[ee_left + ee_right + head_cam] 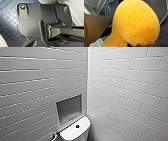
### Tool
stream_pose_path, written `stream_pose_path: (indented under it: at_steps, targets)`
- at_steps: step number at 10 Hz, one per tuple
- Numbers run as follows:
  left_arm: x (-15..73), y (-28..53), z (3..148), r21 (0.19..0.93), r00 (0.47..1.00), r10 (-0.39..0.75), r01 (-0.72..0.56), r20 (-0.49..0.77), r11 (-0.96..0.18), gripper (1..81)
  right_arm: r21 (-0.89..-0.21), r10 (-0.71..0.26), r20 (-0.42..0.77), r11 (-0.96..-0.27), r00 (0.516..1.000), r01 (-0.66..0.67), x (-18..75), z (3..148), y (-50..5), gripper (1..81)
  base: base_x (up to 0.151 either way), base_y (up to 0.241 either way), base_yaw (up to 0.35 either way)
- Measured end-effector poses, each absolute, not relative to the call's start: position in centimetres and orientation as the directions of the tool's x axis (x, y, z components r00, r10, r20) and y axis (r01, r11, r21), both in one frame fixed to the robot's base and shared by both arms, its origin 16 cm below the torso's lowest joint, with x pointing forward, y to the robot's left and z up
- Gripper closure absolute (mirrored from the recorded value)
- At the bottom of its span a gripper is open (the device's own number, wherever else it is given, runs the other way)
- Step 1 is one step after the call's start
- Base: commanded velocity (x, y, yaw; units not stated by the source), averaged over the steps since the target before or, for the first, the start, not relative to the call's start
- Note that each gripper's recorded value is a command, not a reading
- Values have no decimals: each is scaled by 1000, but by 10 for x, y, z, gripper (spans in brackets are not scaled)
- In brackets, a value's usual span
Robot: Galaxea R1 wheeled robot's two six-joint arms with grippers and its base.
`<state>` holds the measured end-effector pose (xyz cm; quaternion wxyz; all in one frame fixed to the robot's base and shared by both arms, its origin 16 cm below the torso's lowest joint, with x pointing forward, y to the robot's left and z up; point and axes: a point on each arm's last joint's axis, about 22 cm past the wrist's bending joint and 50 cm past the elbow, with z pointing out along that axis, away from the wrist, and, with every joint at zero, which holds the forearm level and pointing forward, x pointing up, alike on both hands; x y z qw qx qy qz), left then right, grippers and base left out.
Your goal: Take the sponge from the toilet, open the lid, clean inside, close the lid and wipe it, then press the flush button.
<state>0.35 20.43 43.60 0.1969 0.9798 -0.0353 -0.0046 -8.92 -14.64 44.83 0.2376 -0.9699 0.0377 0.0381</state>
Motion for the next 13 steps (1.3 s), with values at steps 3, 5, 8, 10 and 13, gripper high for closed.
stream_pose_path:
  at_steps: [3, 5, 8, 10, 13]
  targets:
    - [3, 209, 437, 384, 997, -72, -68, 5, -921, 10, -453, -56, -91, -887, 994, -91, -89, 447, -149, 811, 0, 0, 0]
    - [7, 215, 442, 395, 997, -71, -70, 11, -916, 10, -452, -56, -88, -887, 995, -90, -87, 449, -157, 811, 0, 0, 0]
    - [33, 232, 458, 420, 996, -70, -84, 49, -904, 10, -481, -60, -65, -873, 996, -84, -64, 459, -170, 811, 0, 0, 0]
    - [56, 241, 474, 443, 994, -70, -98, 80, -891, 10, -500, -67, -63, -861, 996, -89, -57, 470, -178, 811, 0, 0, 0]
    - [97, 249, 504, 489, 991, -72, -118, 113, -864, 10, -511, -74, -94, -852, 993, -111, -61, 477, -183, 811, 0, 0, 0]
